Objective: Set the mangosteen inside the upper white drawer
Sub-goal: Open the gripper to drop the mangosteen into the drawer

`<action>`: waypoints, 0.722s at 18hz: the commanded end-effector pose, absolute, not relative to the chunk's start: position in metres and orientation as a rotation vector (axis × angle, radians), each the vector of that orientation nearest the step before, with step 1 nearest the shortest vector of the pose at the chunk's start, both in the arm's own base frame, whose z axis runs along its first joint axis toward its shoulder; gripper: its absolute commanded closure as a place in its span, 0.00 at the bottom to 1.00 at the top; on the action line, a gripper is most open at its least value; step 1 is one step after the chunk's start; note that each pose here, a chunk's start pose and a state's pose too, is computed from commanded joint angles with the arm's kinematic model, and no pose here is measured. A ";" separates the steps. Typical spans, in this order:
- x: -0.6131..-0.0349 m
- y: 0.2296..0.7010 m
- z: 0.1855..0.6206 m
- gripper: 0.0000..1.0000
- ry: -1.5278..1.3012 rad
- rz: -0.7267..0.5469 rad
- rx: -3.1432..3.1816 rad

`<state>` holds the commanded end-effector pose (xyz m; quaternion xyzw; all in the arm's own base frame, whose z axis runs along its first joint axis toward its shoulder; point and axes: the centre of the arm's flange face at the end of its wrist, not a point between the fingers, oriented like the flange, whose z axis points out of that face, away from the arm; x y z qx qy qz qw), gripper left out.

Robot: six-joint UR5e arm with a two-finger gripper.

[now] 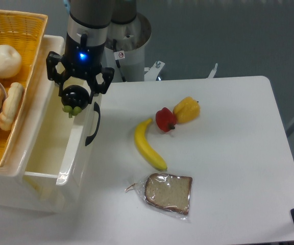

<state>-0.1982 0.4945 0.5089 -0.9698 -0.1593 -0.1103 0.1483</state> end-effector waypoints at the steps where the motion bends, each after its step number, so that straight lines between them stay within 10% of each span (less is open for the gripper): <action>1: -0.198 0.494 0.510 0.21 -0.457 -0.315 -2.787; 4: -0.197 0.495 0.507 0.05 -0.455 -0.317 -2.791; 13: -0.194 0.496 0.507 0.04 -0.447 -0.322 -2.795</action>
